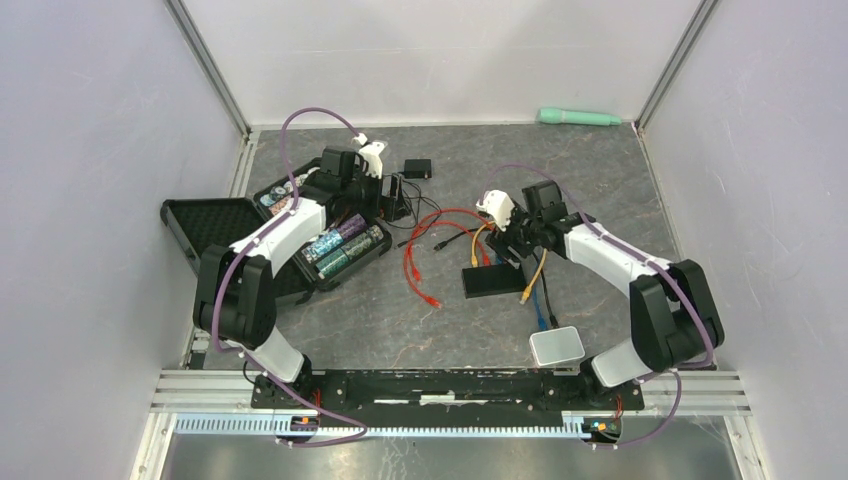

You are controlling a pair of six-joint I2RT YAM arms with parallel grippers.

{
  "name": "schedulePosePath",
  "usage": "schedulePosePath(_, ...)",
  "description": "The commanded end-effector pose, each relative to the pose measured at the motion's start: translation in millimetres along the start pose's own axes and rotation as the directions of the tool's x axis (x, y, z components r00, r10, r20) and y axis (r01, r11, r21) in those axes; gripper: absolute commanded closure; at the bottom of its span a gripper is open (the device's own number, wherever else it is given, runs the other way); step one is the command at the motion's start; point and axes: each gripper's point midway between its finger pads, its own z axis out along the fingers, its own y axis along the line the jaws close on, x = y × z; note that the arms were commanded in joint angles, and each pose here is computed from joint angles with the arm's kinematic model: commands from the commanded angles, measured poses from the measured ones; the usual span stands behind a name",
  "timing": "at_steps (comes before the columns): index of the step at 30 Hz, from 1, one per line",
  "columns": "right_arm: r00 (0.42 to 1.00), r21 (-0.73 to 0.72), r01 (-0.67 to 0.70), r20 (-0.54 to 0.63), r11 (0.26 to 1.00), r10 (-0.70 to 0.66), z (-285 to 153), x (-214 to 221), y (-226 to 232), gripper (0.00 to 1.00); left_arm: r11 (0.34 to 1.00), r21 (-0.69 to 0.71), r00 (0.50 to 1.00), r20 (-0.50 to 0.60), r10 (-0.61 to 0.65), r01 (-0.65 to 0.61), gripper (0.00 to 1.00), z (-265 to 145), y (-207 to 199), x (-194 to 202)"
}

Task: Pull the plug from the switch port
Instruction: Move the connector to the center of the board.

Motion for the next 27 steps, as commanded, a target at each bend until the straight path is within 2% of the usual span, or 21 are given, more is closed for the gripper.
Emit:
schedulePosePath(1, 0.986, 0.119, -0.169, 0.028, 0.978, 0.167, 8, -10, -24, 0.25, 0.999, 0.025, 0.997, 0.073, 0.039, -0.041, 0.07, -10, -8, -21)
schedulePosePath(12, 0.962, 0.091, -0.272, -0.011, 0.958, 0.274, 32, -5, -32, 0.25, 0.999, 0.031, 0.998, 0.065, 0.018, -0.021, 0.07, -6, -8, -19)
schedulePosePath(21, 0.955, 0.063, -0.285, -0.071, 0.956, 0.289, 46, 13, -23, 0.35, 0.998, 0.053, 0.998, 0.063, 0.02, -0.023, 0.07, -5, -11, -18)
schedulePosePath(27, 0.954, 0.049, -0.28, -0.092, 0.959, 0.284, 52, 20, -20, 0.49, 0.987, 0.159, 0.997, 0.076, -0.002, -0.01, 0.06, -5, -31, -13)
